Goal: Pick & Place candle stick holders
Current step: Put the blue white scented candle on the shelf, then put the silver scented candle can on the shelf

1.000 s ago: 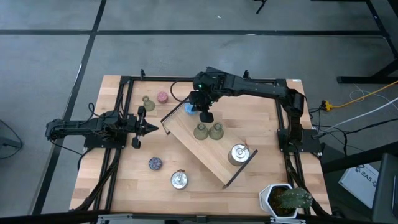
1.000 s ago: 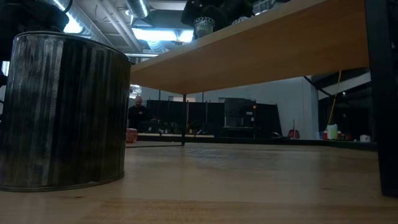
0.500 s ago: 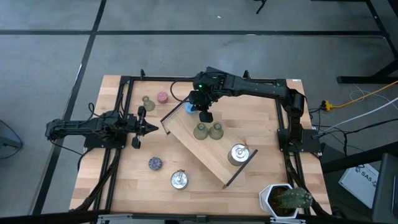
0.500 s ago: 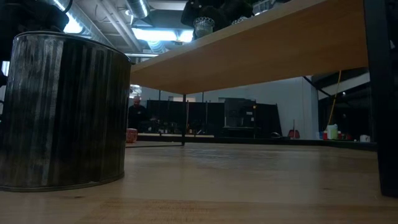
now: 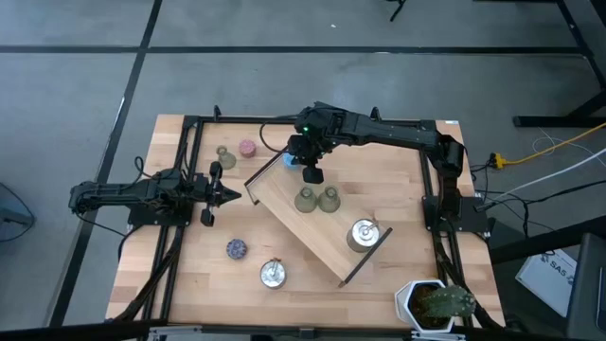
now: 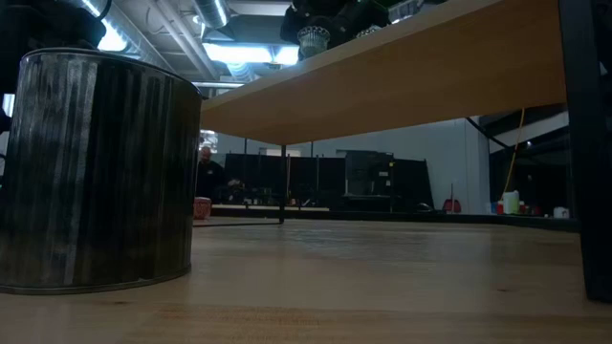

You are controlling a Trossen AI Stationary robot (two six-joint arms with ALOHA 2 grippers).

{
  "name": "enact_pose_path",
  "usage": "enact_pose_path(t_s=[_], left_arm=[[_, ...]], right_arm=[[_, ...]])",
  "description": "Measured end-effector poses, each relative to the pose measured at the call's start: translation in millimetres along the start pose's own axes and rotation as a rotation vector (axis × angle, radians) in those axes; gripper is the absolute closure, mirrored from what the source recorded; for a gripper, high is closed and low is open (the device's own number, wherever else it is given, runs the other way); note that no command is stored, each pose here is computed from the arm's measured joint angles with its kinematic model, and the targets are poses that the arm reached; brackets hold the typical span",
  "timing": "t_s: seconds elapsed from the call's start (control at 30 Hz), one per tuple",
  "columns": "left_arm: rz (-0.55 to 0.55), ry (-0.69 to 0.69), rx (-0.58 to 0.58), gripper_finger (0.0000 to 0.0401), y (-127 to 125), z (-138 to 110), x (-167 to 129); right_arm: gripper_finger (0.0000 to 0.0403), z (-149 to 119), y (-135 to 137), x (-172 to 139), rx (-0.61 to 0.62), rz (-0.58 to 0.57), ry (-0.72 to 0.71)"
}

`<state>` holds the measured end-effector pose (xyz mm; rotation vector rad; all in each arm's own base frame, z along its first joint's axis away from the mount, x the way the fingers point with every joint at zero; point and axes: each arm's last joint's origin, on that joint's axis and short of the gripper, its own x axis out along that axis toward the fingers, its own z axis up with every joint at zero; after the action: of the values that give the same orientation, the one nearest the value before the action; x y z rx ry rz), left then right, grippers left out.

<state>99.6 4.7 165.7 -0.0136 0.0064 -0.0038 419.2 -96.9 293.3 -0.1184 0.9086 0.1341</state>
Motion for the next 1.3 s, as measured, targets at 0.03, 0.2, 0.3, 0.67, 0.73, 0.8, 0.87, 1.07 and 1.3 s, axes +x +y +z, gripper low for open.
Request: enact_pose_path(t_s=[0.03, 0.2, 0.3, 0.67, 0.73, 0.8, 0.87, 1.07, 1.3], left_arm=[[0.000, 0.000, 0.000, 0.0397, 0.0, -0.1, 0.0], [0.000, 0.000, 0.000, 0.0397, 0.0, -0.1, 0.0], [0.000, 0.000, 0.000, 0.0397, 0.0, -0.1, 0.0], [0.000, 0.001, 0.000, 0.0397, 0.0, -0.1, 0.0], [0.000, 0.000, 0.000, 0.0397, 0.0, -0.1, 0.0], [0.000, 0.000, 0.000, 0.0397, 0.0, -0.1, 0.0], [0.000, 0.000, 0.000, 0.0397, 0.0, -0.1, 0.0], [0.000, 0.000, 0.000, 0.0397, 0.0, 0.0, 0.0], [0.000, 0.000, 0.000, 0.0397, 0.0, -0.1, 0.0]], right_arm=[[0.0403, 0.0, 0.0, 0.0, 0.000, 0.000, 0.000], [0.0403, -0.1, 0.0, 0.2, 0.000, 0.001, 0.000], [0.0403, 0.3, -0.1, 0.2, -0.001, 0.001, -0.004], [0.0403, 2.5, -0.9, -1.9, -0.001, -0.003, -0.007], [0.0403, 2.6, -0.9, -2.0, -0.001, -0.003, -0.008], [0.0403, 2.6, -0.9, -2.0, -0.001, -0.003, -0.007], [0.0403, 2.6, -0.8, -2.2, -0.001, -0.003, -0.007], [0.0403, 4.7, 0.6, -12.4, -0.005, -0.007, -0.026], [0.0403, 9.0, 0.6, -31.5, -0.010, -0.026, -0.076]])
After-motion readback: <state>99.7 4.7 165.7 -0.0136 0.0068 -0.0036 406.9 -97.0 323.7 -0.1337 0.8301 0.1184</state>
